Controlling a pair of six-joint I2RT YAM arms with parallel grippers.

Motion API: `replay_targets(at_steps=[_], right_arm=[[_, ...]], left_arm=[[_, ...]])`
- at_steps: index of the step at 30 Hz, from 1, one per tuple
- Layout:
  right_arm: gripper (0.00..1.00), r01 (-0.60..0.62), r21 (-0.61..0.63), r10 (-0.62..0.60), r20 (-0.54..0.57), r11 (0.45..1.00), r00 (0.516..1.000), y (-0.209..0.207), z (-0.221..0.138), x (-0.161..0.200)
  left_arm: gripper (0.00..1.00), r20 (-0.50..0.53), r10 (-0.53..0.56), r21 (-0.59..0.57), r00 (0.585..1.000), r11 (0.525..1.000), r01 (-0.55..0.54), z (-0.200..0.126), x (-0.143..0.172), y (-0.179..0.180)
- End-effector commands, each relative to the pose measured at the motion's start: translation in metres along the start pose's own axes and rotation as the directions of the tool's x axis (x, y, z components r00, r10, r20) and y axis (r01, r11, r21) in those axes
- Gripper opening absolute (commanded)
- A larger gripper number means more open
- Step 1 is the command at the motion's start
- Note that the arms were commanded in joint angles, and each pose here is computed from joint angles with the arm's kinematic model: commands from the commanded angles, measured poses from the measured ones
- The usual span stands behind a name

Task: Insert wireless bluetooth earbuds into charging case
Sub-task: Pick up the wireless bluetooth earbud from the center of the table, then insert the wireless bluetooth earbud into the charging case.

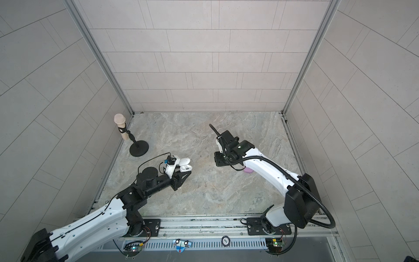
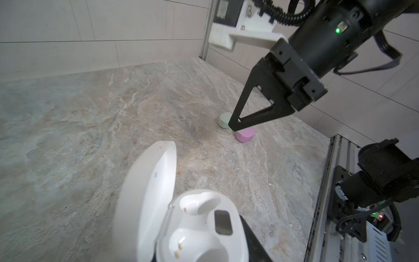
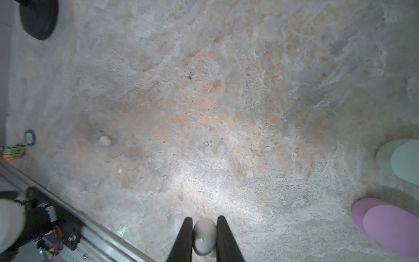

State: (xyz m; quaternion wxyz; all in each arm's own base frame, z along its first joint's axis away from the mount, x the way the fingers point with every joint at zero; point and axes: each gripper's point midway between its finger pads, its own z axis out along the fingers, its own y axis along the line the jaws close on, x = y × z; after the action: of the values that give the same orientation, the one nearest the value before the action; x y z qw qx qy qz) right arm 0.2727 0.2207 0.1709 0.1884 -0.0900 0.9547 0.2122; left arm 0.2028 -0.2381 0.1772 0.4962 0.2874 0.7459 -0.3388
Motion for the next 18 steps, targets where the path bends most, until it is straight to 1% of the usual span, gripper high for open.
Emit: replay_targets(at_steps=[1,5,8,12,16,18], right_arm=[[0.11,-0.025,-0.131,0.021,-0.030,0.991,0.999,0.018,-0.028,0.009],[0.12,0.000,-0.311,0.000,-0.001,0.950,1.000,0.049,-0.065,0.008],[0.12,0.003,-0.396,0.002,0.012,0.918,1.000,0.064,-0.089,0.009],[0.12,-0.013,-0.479,0.032,0.033,0.878,0.999,0.075,-0.115,0.009],[0.12,0.005,-0.512,0.049,0.092,0.859,0.995,0.080,-0.134,0.006],[0.12,0.014,-0.529,0.047,0.102,0.849,0.994,0.083,-0.140,0.007]], left_arm=[[0.14,0.123,0.101,0.161,0.987,0.980,-0.120,0.001,-0.039,-0.037],[0.13,0.164,0.186,0.258,0.969,0.940,-0.224,0.006,-0.046,-0.062],[0.13,0.194,0.210,0.308,0.958,0.915,-0.263,0.013,-0.055,-0.075],[0.12,0.230,0.230,0.344,0.946,0.890,-0.300,0.025,-0.064,-0.084],[0.11,0.270,0.240,0.367,0.933,0.870,-0.330,0.034,-0.073,-0.090],[0.11,0.294,0.240,0.381,0.925,0.858,-0.344,0.035,-0.079,-0.094]])
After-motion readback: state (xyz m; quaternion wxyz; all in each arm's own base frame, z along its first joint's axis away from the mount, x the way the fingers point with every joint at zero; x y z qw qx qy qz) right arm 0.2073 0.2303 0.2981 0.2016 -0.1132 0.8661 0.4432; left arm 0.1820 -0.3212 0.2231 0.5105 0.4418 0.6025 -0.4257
